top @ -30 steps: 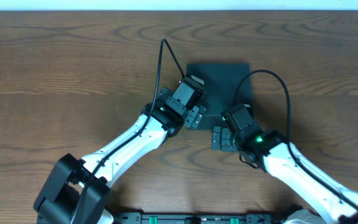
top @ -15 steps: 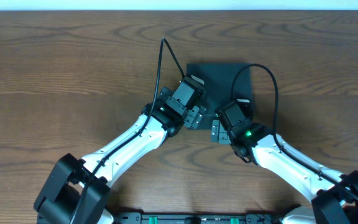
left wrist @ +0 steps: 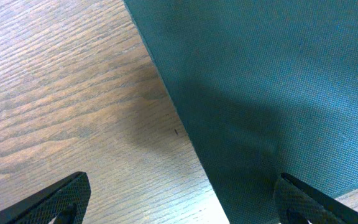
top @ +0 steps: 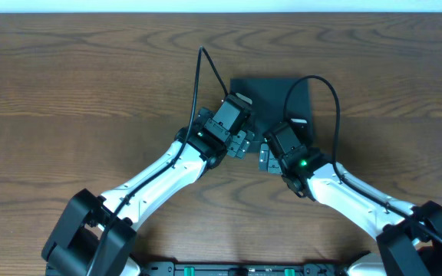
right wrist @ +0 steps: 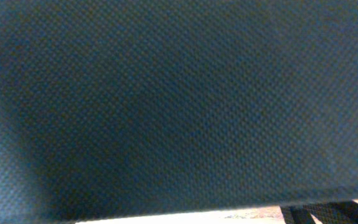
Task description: Pack container
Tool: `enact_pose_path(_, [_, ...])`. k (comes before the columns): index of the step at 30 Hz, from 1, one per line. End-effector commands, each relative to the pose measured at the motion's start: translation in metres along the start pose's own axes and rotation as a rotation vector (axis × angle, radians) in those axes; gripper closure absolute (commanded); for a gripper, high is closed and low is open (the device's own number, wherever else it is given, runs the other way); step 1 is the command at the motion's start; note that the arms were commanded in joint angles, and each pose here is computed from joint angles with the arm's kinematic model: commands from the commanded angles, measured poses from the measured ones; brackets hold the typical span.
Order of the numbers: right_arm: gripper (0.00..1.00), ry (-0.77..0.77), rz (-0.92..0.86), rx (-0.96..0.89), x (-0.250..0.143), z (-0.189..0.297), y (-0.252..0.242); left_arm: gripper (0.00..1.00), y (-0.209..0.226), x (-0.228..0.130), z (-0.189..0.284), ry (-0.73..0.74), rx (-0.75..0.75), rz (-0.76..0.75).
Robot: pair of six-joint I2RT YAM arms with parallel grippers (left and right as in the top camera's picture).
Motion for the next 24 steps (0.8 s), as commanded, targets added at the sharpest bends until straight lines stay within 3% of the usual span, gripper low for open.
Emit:
enact_pose_path(1, [0.01,-0.024,-0.016,-0.047,0.002,-0.003,-0.006,0.04,-0.002,-0.009,-0.011,0.05,-0.012,-0.012])
enact_pose_path(11, [0.01,-0.047,-0.044,0.032,0.01,0.012,-0.003,0.04,0.006,-0.001,0.002,0.0,0.053,-0.006])
enact_pose_path(24, [0.01,-0.332,-0.02,0.182,0.034,0.129,-0.029,0.04,0.035,0.02,0.111,-0.244,0.111,0.016])
Point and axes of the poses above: each gripper's point midway between its finger pads, its own z axis back along the fingers, its own y axis along the line the jaws close on, x = y × z, the point moved 8 cm from there along z, back along the fingers, and after that the axes turned 3 degrees about z, right-handed, at the moved point
